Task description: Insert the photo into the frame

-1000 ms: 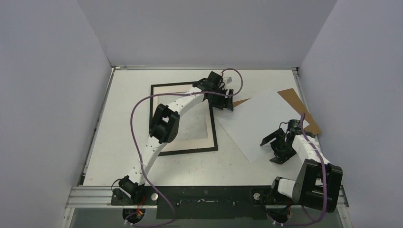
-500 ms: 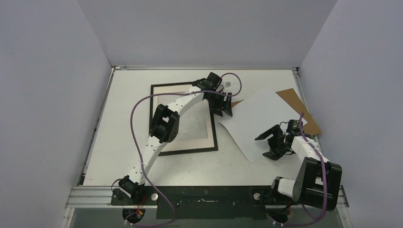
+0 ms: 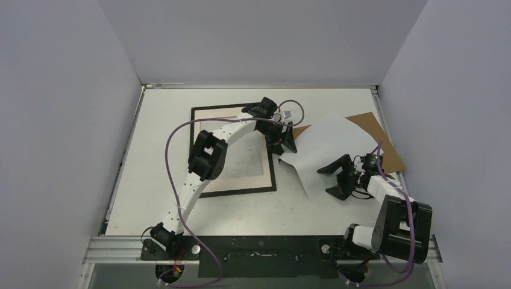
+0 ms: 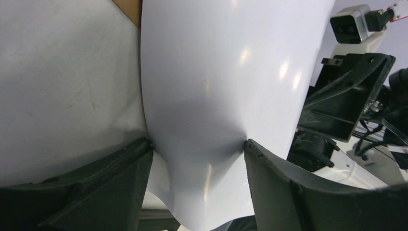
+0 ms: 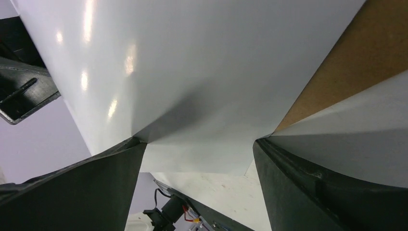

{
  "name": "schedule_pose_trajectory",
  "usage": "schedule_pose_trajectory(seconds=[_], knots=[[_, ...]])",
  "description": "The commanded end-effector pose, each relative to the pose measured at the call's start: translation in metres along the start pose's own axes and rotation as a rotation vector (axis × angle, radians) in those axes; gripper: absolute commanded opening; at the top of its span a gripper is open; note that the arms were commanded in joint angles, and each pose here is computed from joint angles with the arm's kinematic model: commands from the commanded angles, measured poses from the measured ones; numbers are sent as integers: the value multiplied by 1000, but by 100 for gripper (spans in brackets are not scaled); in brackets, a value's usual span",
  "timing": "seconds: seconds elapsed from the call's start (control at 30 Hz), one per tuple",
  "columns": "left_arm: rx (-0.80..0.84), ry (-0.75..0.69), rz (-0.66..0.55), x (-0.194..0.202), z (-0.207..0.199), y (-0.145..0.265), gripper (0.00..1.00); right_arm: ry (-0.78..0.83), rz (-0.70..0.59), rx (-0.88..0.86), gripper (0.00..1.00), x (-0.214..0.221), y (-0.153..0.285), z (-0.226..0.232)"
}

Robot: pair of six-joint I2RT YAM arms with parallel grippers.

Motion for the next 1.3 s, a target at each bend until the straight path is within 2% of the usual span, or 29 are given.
schedule_pose_trajectory(seconds=[0.0,0.3,0.57,0.7,0.83,1.07,1.27], knots=[[26,53,24,10,4,-6,70,30,-12,75,90,5,-10,-22],[132,92,-9,6,-15,7,72,70,-70,36,100,-1,-4,-12],[77,105,-69,-7,1,11,72,114,-196,-91,100,-10,8,12],[28,98,-109,-14,9,11,71,171,-213,26,100,-12,19,6],[56,140,-87,-15,8,11,67,237,-179,150,100,-12,23,-3],[180,185,-58,-12,-11,17,66,281,-149,206,100,-8,9,0],[187,191,-53,-12,-8,16,65,315,-101,252,100,-3,-8,-2]])
Point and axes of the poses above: each gripper's point midway between its finger pads, its own y axis back along the fingers, its own z axis along the line the jaws close on, x = y × z, the point moved 5 cm from there along y, back along the fingers, and after that the axes turned 14 degrees about y, right-handed, at the moved point
